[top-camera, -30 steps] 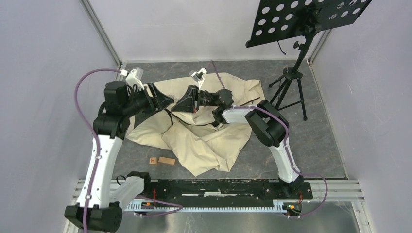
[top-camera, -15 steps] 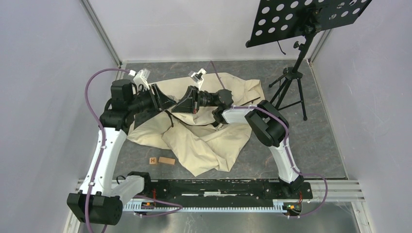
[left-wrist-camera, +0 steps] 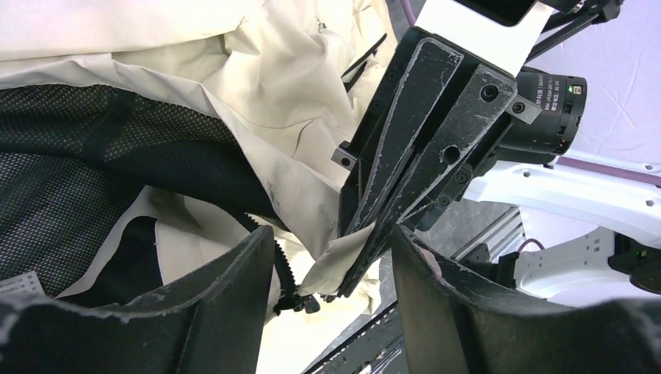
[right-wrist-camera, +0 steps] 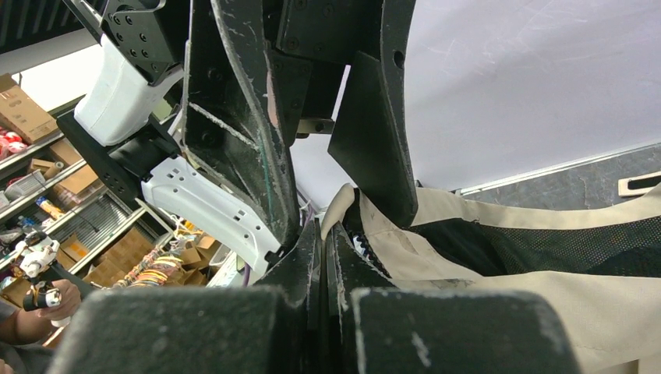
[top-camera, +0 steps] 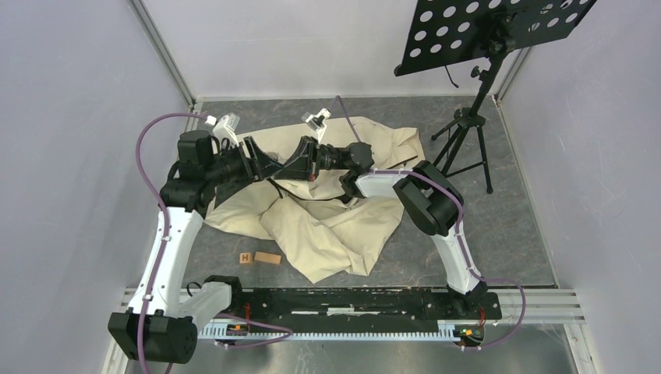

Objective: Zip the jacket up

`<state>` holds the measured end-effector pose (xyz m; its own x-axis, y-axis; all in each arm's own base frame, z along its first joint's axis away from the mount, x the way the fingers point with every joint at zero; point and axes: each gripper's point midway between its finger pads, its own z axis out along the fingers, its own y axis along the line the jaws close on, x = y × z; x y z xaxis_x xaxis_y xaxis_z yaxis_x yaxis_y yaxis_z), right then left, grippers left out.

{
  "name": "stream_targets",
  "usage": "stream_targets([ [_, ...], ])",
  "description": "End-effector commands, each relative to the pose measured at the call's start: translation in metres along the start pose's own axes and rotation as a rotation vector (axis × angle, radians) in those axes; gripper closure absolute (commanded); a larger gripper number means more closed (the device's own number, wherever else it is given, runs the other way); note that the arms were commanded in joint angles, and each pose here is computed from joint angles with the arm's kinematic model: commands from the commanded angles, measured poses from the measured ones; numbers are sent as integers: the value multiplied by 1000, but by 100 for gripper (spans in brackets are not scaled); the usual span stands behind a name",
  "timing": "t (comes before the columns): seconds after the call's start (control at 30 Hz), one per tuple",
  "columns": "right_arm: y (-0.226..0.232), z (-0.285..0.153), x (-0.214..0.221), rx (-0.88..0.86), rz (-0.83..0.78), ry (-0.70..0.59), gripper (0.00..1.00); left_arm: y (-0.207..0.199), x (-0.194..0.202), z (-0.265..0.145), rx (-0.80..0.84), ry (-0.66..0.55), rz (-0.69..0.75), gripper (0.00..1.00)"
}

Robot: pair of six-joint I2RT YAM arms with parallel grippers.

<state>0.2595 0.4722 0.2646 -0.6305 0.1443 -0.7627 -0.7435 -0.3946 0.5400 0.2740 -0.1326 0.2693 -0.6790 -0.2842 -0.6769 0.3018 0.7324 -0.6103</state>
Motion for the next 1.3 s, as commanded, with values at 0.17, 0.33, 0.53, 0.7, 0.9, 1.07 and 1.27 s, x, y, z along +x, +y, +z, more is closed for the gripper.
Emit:
stream_targets([
  [0.17,84,1,-40,-297,-454,-137,100,-10,0,-2,78,4,49,61],
  [0.33,84,1,-40,-295,-449,-138,100,-16,0,-4,115,2,31,69],
  [0.53,84,1,-41,-293,-450,-145,100,-16,4,-6,119,5,31,74],
  [0.7,78,1,-41,-270,-425,-151,100,-12,5,-5,107,10,42,98],
  [0.9,39,-16,-53,24,-353,-196,31,6,-11,-14,-57,-103,26,98],
  [1.07,13,-40,-54,310,-326,-194,28,20,-16,-17,-168,-105,-57,98],
  [1.27,8,-40,-18,562,-358,-78,29,29,-27,-25,-257,-177,-125,98],
])
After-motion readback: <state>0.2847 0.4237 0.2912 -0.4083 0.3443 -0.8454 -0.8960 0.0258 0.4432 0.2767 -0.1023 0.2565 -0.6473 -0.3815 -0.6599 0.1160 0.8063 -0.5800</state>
